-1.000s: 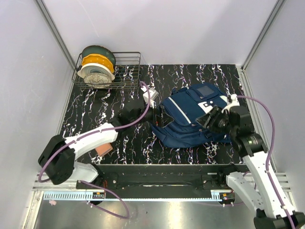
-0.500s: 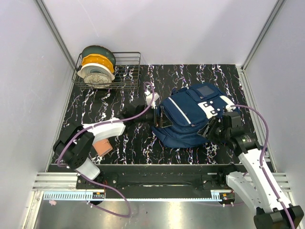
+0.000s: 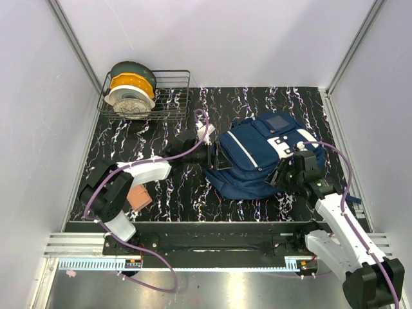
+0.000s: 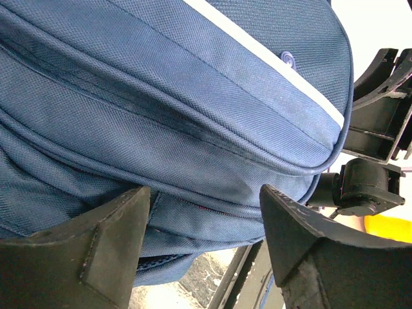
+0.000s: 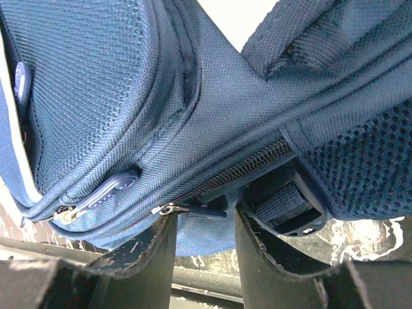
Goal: Pack the student bag
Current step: Unzip the student bag at the center of the board.
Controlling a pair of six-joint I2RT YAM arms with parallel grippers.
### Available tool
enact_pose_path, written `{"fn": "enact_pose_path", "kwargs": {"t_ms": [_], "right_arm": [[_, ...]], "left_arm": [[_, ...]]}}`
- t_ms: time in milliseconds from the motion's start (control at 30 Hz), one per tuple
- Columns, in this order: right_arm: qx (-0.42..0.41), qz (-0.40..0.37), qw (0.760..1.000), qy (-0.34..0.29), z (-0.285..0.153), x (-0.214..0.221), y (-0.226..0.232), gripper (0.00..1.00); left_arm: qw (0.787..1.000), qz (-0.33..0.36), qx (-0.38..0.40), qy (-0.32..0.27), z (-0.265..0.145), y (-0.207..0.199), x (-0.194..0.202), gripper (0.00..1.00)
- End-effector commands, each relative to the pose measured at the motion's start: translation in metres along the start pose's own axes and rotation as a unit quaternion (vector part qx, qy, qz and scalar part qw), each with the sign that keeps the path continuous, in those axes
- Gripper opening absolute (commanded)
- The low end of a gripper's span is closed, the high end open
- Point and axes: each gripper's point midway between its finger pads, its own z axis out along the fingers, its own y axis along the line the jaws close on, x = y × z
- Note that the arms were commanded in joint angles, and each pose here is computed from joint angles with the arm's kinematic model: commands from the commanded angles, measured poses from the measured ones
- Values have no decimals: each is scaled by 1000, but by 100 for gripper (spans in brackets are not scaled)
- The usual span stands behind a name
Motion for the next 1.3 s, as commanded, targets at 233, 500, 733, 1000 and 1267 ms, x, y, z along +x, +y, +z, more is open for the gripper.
{"fn": "enact_pose_path", "kwargs": {"t_ms": [233, 500, 733, 1000, 1267], "right_arm": [[-54, -72, 996, -29, 17, -26, 25, 18], [1, -47, 998, -33, 14, -34, 12, 0], [113, 1, 991, -66, -5, -44, -22, 0], [183, 8, 980, -80, -12, -56, -39, 0], [-1, -37, 997, -69, -41, -54, 31, 57]], "left_arm": [[999, 31, 34, -18, 6, -4, -22, 62], [999, 33, 30, -23, 5, 0, -27, 32], [998, 23, 1, -57, -13, 16, -52, 0], [996, 30, -9, -83, -37, 24, -74, 0], [996, 27, 21, -81, -44, 8, -64, 0]]}}
